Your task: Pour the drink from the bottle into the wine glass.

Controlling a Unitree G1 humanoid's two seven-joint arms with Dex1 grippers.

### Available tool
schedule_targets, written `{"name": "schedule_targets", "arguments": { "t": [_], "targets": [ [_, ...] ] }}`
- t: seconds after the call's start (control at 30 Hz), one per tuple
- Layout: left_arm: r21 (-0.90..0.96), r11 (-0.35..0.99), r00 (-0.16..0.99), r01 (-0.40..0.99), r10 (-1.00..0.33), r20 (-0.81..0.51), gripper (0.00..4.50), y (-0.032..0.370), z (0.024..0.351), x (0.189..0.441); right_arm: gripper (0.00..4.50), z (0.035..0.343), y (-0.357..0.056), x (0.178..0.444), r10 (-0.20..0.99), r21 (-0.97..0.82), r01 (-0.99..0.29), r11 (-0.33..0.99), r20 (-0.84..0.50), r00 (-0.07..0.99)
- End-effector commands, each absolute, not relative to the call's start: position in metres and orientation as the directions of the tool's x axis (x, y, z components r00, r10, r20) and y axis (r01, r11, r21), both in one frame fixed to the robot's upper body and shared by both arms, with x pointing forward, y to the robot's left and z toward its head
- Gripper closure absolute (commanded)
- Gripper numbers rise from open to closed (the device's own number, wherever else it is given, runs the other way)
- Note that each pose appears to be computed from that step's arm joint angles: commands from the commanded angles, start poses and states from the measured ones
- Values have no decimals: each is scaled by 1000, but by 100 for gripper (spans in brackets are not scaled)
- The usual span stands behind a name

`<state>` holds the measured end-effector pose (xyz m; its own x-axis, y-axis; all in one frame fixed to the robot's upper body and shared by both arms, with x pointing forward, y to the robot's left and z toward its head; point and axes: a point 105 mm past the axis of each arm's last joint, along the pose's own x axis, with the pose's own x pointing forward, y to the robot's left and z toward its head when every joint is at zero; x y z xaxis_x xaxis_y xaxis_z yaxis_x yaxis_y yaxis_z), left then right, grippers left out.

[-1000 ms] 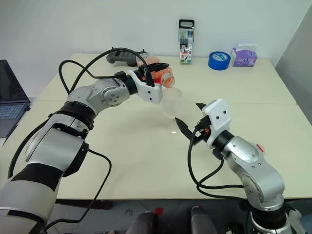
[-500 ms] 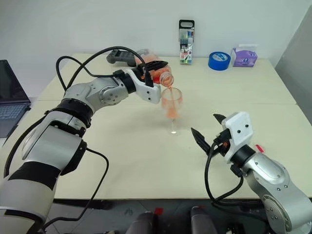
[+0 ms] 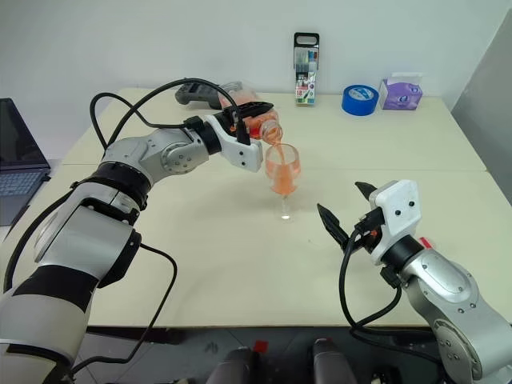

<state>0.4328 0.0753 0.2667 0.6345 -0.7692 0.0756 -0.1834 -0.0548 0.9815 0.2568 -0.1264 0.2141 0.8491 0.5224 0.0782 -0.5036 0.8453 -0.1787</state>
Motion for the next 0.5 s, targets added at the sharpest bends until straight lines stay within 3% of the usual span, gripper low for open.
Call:
{"name": "schedule_targets", "arguments": {
  "t": [0.03, 0.5],
  "targets": [
    [966, -35, 605, -255, -786, 131, 279, 70, 292, 429, 0, 234, -121, 245, 539, -245, -496, 833, 160, 827],
    [957, -47, 601, -287, -786, 142, 279, 70, 293, 429, 0, 241, -111, 250, 576, -312, -515, 798, 144, 805]
  ]
}}
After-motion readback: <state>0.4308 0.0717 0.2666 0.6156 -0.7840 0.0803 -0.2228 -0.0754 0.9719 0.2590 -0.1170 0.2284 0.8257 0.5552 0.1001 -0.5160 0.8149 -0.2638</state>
